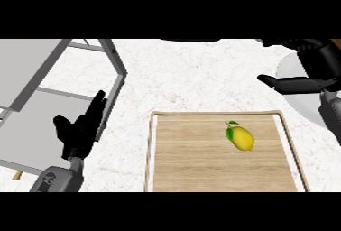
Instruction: Pick the lemon from the tray and place it in the plate
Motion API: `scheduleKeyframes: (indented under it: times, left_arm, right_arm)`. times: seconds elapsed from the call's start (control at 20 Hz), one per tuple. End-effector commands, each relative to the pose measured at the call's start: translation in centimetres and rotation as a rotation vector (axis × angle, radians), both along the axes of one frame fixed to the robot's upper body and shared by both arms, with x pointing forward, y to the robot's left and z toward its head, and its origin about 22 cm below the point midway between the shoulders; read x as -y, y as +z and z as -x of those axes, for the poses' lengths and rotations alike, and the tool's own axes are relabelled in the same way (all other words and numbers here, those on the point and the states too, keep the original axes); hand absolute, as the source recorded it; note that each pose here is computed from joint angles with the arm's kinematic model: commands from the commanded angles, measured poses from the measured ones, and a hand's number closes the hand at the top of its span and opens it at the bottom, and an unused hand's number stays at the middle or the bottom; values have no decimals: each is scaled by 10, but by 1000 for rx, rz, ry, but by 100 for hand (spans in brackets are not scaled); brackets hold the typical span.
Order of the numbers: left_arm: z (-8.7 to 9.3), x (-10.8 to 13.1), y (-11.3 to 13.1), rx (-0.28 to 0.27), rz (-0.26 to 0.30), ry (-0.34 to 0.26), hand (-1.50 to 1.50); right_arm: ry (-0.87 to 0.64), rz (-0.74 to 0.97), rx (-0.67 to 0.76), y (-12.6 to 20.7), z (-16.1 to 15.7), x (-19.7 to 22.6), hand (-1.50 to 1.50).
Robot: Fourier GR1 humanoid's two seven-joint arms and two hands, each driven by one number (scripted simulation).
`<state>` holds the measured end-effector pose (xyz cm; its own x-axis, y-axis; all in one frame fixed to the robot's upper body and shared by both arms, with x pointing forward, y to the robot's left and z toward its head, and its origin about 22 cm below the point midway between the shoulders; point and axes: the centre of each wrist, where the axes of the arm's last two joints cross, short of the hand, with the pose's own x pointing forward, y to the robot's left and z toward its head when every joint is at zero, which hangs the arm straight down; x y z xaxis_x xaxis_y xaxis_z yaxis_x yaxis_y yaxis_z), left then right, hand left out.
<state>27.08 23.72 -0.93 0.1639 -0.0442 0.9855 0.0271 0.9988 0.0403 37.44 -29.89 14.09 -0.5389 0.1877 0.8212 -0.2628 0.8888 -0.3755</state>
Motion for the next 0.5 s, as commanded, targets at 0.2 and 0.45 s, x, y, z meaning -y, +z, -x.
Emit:
scheduleKeyframes:
  times: [0.2,0.45]
  left_arm:
    - [38,7,-30,-221,31,-16,0]
    - [22,-1,-22,-210,34,17,0]
  right_arm:
    - [103,53,40,4,-7,53,-150]
    - [192,454,-9,43,-9,47,-150]
